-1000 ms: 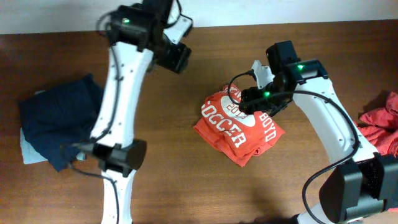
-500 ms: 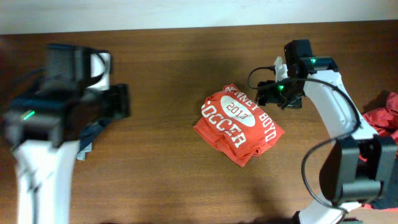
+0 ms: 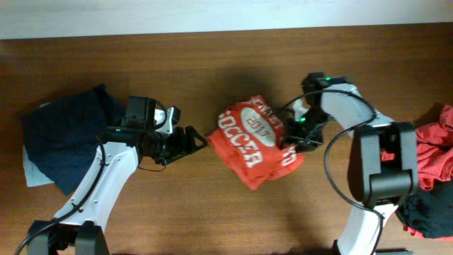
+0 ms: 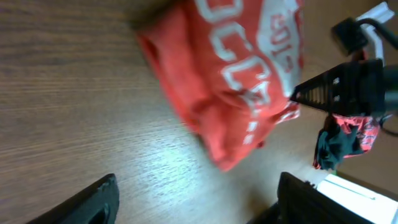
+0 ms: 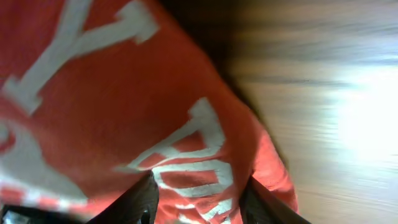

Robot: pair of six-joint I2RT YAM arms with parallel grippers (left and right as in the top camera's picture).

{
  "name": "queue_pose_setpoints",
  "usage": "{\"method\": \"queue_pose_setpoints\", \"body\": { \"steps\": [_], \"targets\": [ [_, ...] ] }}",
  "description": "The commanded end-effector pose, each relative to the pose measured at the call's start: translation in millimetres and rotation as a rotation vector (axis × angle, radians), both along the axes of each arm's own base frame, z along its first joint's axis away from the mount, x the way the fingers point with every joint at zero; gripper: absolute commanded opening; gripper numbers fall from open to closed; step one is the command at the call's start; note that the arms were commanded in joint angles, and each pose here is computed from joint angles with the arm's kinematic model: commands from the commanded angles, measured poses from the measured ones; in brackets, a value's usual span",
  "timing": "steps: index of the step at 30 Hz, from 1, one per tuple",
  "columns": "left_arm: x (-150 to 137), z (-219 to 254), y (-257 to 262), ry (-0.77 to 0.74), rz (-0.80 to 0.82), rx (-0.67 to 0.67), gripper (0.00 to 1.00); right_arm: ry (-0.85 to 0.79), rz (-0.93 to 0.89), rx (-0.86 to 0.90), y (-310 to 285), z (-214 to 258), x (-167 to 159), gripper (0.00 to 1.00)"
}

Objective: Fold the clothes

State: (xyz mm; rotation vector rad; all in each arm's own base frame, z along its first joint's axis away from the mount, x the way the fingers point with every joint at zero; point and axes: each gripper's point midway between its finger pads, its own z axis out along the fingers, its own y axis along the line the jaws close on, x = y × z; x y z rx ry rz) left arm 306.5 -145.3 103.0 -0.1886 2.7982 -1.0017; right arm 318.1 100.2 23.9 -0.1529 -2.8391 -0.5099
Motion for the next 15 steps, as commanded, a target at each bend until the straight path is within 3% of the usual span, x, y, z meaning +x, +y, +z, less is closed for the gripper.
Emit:
{"method": "queue_pose_setpoints", "body": {
  "steps": [1, 4, 9, 15],
  "targets": [
    [-6.3, -9.7, -4.1, 0.059, 0.021, -0.041, 0.82, 0.056, -0.007, 0.092, 39.7, 4.5, -12.6, 0.47],
    [-11.9, -28.2, -5.0, 0.131, 0.037, -0.048, 0.83, 0.052, -0.005, 0.092, 40.3, 6.7, -12.9, 0.47],
    [-14.5, -52.1, -13.1, 0.225, 0.037, -0.100, 0.86, -0.009, 0.062, 0.372, 75.9, 41.9, -11.6, 0.51],
    [-10.4, -68.4, -20.9, 0.253, 0.018, -0.151, 0.86, -0.020, 0.081, 0.238, 55.2, 31.9, -12.1, 0.52]
  ]
}}
